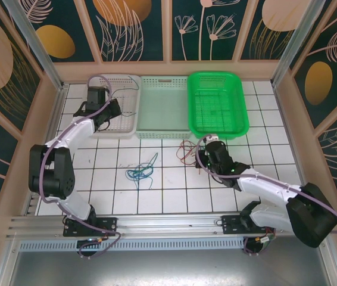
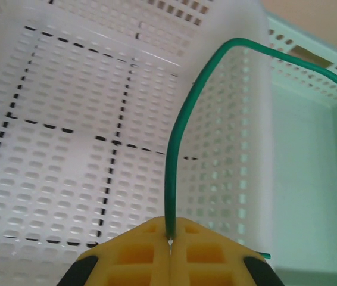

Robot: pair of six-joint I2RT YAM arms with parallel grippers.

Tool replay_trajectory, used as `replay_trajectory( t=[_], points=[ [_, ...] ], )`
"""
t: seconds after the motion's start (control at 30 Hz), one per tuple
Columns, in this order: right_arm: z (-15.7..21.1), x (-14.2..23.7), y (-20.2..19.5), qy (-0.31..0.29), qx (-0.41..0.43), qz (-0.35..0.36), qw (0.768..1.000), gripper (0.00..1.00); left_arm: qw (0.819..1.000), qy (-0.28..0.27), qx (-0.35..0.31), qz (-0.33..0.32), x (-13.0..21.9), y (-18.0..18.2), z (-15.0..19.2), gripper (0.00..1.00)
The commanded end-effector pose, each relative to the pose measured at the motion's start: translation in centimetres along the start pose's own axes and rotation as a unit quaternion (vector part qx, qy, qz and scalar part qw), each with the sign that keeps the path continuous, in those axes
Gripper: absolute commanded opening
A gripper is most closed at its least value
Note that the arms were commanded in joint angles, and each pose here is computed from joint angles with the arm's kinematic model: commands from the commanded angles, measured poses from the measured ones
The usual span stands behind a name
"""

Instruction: Untangle the cables

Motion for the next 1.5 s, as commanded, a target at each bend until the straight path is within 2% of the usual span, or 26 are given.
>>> replay_trajectory(
  t=[0.0, 0.23, 0.37, 0.4, 0.43, 0.47, 0.57, 0.67, 0.77, 0.9, 1.03, 1.13, 1.2, 1.37, 1.47],
  points=[
    [-0.8, -0.3, 0.7, 0.002, 0.009, -0.019, 1.0, 0.0, 1.0, 0.018, 0.006, -0.007, -0.4, 1.1, 0.0, 0.0],
    [-0.8, -0.6, 0.7, 0.008, 0.008, -0.017, 1.0, 0.0, 0.998, 0.062, 0.018, -0.019, -2.5, 2.6, 1.1, 0.0],
    [-1.3, -0.3, 0.7, -0.001, 0.008, -0.018, 1.0, 0.02, 0.996, 0.073, 0.014, -0.04, -3.3, 3.4, 1.5, 0.12],
    [-1.5, -0.2, 0.8, -0.006, 0.008, -0.018, 1.0, 0.02, 0.996, 0.073, 0.012, -0.044, -3.3, 3.6, 1.6, 0.18],
    [-1.7, 0.0, 0.8, -0.01, 0.008, -0.019, 1.0, 0.03, 0.996, 0.069, 0.012, -0.049, -3.2, 3.7, 1.6, 0.33],
    [-1.9, 0.2, 0.8, -0.014, 0.009, -0.019, 1.0, 0.03, 0.997, 0.066, 0.012, -0.05, -3.1, 3.8, 1.6, 0.44],
    [-2.6, 0.8, 0.7, -0.026, 0.01, -0.022, 0.999, 0.04, 0.998, 0.05, -0.003, -0.049, -2.2, 3.6, 1.2, 0.67],
    [-3.3, 1.4, 0.8, -0.031, 0.014, -0.038, 0.999, 0.04, 0.998, 0.021, -0.025, -0.049, -0.5, 3.2, 0.4, 0.77],
    [-3.7, 2.0, 1.0, -0.031, 0.02, -0.067, 0.997, 0.03, 0.999, -0.013, -0.041, -0.022, 1.6, 2.1, -0.1, 0.98],
    [-3.8, 2.7, 1.3, -0.03, 0.017, -0.11, 0.993, 0.03, 0.995, -0.041, -0.08, 0.035, 3.9, -0.6, 0.7, 0.99],
    [-4.6, 3.3, 1.4, -0.051, 0.002, -0.127, 0.991, 0.02, 0.982, -0.023, -0.141, 0.121, 4.8, -5.0, 3.9, 0.99],
    [-5.9, 4.0, 1.7, -0.079, -0.018, -0.158, 0.984, 0.02, 0.96, 0.01, -0.176, 0.22, 5.5, -8.3, 6.6, 0.98],
    [-6.8, 4.5, 2.1, -0.097, -0.029, -0.181, 0.978, 0.02, 0.947, 0.024, -0.197, 0.252, 5.8, -9.0, 8.8, 0.98],
    [-8.3, 5.1, 2.9, -0.101, -0.044, -0.23, 0.967, 0.02, 0.912, 0.001, -0.224, 0.343, 8.5, -9.9, 10.3, 0.99],
    [-9.4, 5.6, 2.9, -0.112, -0.05, -0.252, 0.96, 0.02, 0.891, 0.024, -0.246, 0.381, 9.5, -10.5, 11.4, 0.97]
  ],
)
Point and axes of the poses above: each hand's point on the last joint's axis, 136 mm out from that joint toward the fingers, its own x axis back along the fingers, its own y axis along the line the jaws close on, z = x × y, the point moved 6 cm from there along x, back along the fingers, and after that the axes turned 11 degrees about x, right-handed, at the moved point
